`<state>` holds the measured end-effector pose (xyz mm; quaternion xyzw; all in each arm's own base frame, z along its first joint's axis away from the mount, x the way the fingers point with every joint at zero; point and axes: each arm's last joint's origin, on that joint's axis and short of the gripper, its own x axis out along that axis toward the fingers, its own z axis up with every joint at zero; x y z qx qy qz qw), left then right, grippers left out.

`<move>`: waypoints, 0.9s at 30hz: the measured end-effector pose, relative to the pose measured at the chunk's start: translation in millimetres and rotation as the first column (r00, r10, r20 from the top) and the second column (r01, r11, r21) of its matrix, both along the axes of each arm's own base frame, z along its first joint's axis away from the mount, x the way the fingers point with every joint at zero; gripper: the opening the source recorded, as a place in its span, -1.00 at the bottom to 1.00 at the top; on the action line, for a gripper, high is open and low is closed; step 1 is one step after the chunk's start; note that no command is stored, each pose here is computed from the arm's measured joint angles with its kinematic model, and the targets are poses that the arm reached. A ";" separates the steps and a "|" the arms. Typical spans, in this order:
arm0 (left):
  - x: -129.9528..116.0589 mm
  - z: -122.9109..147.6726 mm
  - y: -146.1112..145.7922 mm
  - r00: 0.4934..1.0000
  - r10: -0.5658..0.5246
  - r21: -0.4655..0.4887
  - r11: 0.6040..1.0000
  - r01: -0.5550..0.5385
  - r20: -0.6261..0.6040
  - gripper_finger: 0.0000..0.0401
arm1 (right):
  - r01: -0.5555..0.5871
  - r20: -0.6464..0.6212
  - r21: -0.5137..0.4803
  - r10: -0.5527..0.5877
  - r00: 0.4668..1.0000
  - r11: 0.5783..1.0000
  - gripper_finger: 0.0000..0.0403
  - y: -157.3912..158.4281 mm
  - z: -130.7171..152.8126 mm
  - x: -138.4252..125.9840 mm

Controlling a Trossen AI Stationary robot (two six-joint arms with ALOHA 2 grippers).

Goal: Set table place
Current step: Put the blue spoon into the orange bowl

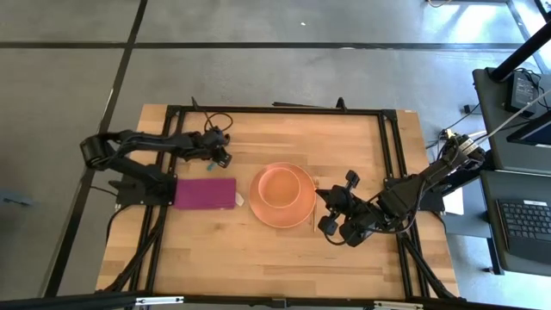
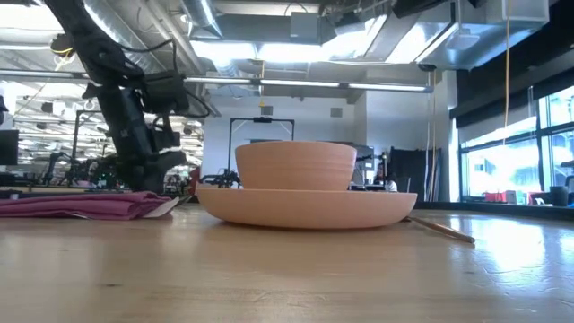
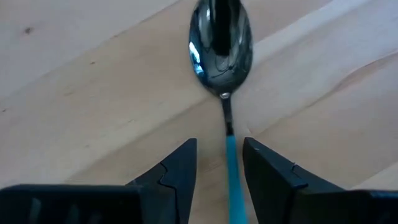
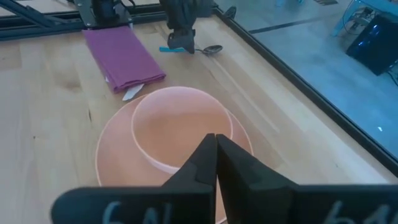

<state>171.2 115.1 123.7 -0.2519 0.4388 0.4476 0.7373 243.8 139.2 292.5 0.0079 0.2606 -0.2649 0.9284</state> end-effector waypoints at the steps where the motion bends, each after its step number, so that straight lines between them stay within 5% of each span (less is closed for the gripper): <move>1: 0.0 -0.7 0.3 1.000 0.001 -0.003 1.000 -0.001 -0.003 -0.38 | 0.000 0.000 0.000 0.000 1.000 1.000 -0.95 0.0 0.0 0.0; 11: 3.8 -5.4 -4.9 1.000 0.006 -0.011 1.000 -0.006 -0.025 -0.40 | -0.005 -0.002 0.008 0.005 1.000 1.000 -0.95 1.0 -0.2 -0.5; 18: 6.4 -5.0 -8.4 0.999 -0.026 -0.010 1.000 0.026 -0.022 -0.93 | -0.006 -0.002 0.008 0.006 1.000 1.000 -0.95 1.0 -0.2 -0.5; 23: 11.9 2.5 -10.4 0.997 -0.069 -0.020 0.997 0.068 -0.039 -0.97 | -0.005 -0.001 0.009 0.005 1.000 1.000 -0.95 1.0 -0.1 -0.5; 27: 28.5 33.3 -11.7 0.988 -0.140 -0.044 0.990 0.137 -0.059 -0.98 | -0.004 0.000 0.011 0.004 1.000 1.000 -0.95 1.0 -0.1 -0.5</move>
